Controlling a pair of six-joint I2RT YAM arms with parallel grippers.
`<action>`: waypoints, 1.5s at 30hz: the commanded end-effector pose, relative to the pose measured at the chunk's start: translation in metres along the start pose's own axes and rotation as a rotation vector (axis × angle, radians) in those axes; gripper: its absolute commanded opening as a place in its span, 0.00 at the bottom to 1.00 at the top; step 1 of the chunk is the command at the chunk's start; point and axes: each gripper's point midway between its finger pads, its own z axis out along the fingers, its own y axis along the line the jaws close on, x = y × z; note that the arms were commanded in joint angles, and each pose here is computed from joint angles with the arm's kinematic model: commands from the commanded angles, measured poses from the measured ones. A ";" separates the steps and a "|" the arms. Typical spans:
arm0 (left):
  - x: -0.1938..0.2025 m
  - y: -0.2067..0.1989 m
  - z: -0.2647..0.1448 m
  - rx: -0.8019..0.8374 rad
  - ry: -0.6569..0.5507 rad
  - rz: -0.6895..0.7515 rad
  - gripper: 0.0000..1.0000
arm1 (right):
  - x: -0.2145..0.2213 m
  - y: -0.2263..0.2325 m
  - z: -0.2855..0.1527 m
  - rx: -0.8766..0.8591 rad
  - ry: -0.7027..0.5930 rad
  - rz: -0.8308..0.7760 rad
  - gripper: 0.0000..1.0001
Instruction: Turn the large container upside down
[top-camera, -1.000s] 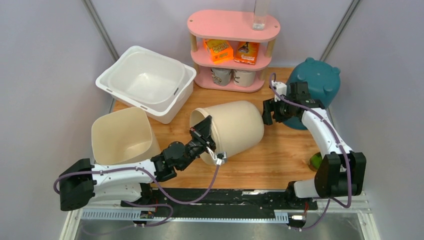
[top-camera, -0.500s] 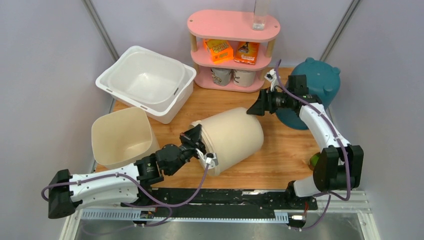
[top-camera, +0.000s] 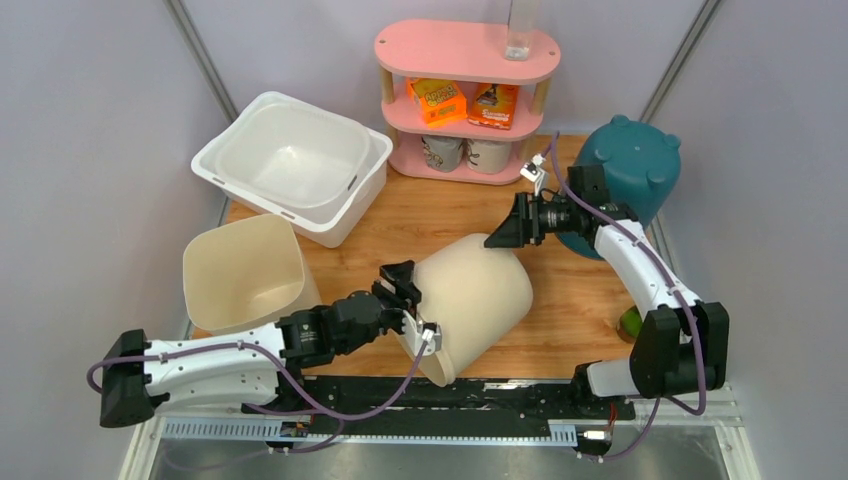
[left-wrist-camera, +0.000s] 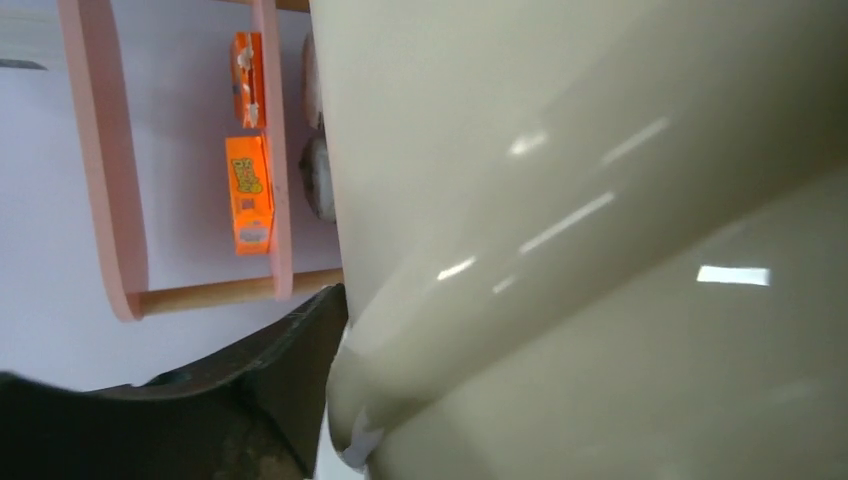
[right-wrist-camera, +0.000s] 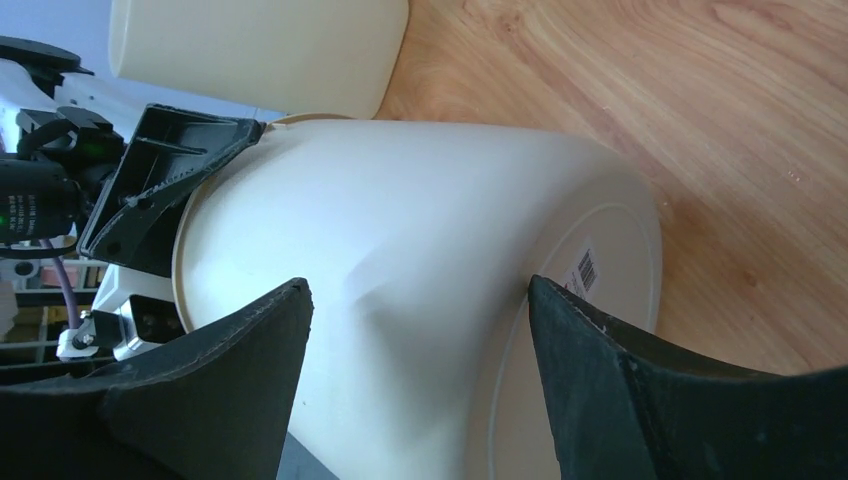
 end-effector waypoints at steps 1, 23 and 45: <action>0.003 0.023 -0.008 -0.019 0.045 0.045 0.78 | -0.002 0.022 -0.016 -0.066 -0.018 0.061 0.81; 0.003 0.038 -0.096 0.457 0.133 0.037 1.00 | -0.027 -0.016 -0.045 0.045 -0.125 0.016 0.81; -0.022 0.097 0.063 0.216 0.061 0.269 0.99 | -0.016 -0.025 -0.053 0.167 -0.151 -0.083 0.80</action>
